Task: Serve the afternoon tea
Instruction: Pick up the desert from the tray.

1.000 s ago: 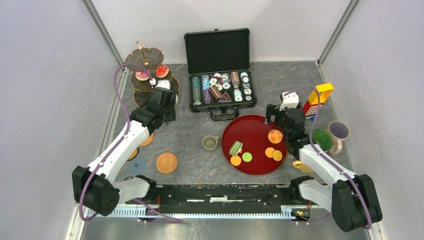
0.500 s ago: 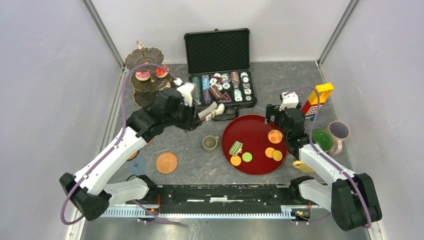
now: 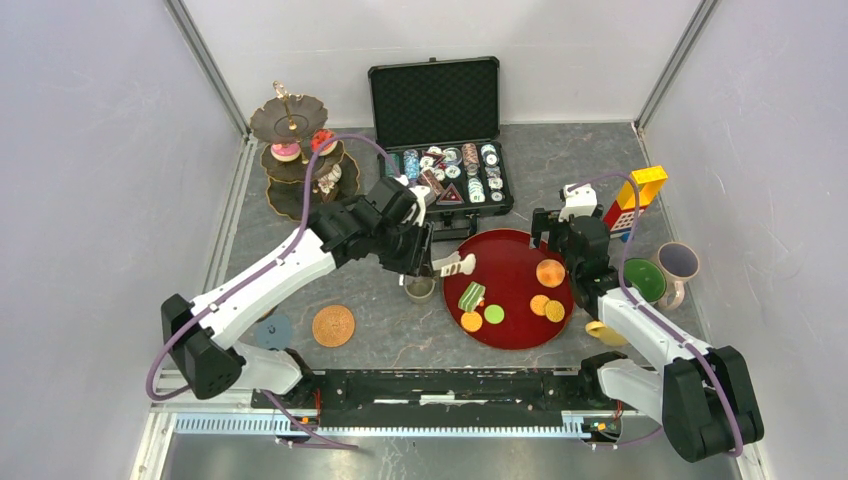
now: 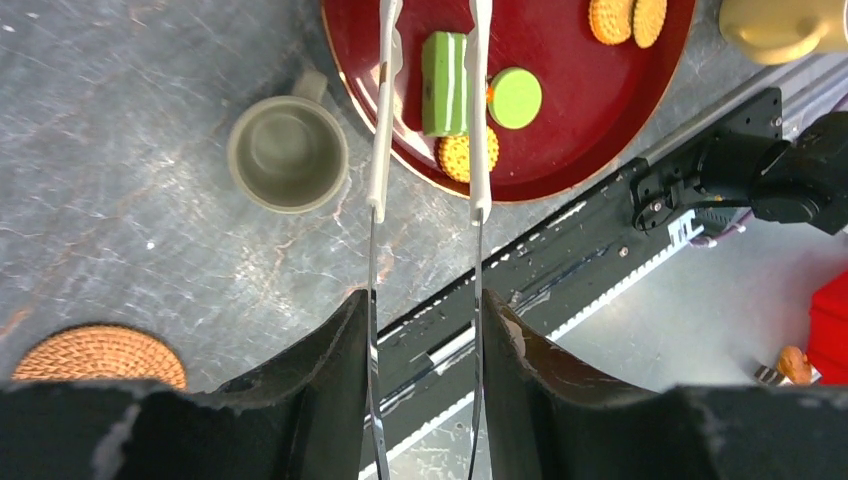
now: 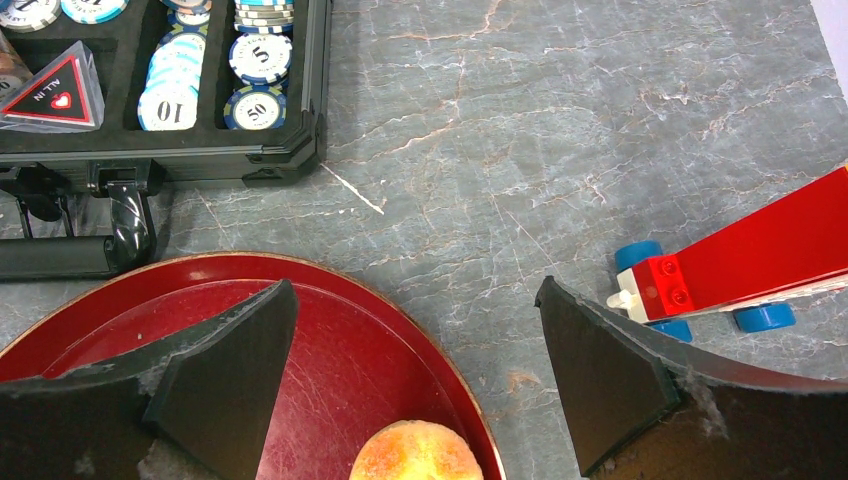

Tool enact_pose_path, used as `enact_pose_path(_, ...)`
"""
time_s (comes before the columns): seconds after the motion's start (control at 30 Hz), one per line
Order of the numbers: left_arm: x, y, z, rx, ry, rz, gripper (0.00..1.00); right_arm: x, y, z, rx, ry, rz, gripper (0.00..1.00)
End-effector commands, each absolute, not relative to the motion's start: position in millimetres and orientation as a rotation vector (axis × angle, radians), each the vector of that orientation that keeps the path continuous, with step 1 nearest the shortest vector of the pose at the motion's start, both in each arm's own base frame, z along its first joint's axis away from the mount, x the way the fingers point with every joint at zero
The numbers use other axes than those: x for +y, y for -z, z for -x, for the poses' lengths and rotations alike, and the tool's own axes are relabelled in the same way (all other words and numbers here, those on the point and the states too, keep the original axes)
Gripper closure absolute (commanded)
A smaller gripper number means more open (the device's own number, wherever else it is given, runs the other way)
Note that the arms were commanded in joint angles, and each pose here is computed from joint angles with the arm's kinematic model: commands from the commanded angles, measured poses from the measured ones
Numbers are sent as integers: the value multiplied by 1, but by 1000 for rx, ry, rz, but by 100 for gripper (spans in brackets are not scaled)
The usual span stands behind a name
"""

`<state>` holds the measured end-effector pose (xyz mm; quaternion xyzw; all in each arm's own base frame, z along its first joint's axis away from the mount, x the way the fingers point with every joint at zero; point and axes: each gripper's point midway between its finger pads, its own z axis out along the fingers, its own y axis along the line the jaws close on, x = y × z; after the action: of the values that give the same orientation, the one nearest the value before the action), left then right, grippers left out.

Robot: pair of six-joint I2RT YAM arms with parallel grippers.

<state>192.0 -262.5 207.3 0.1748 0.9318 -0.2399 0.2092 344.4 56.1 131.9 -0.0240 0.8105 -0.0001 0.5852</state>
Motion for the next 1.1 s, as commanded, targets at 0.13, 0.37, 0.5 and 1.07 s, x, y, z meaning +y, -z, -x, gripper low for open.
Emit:
enact_pose_path(0.13,-291,-189,-172,2697,725,-552,70,56,-157,-354,1822,-4,33,2)
enact_pose_path(0.37,-299,-174,-169,2735,676,-635,67,55,-157,-354,1825,-4,32,2)
enact_pose_path(0.5,-299,-170,-167,2744,679,-653,64,56,-157,-355,1825,-4,32,2)
enact_pose_path(1.07,-303,-186,-174,2677,702,-657,56,57,-154,-355,1831,-10,33,2)
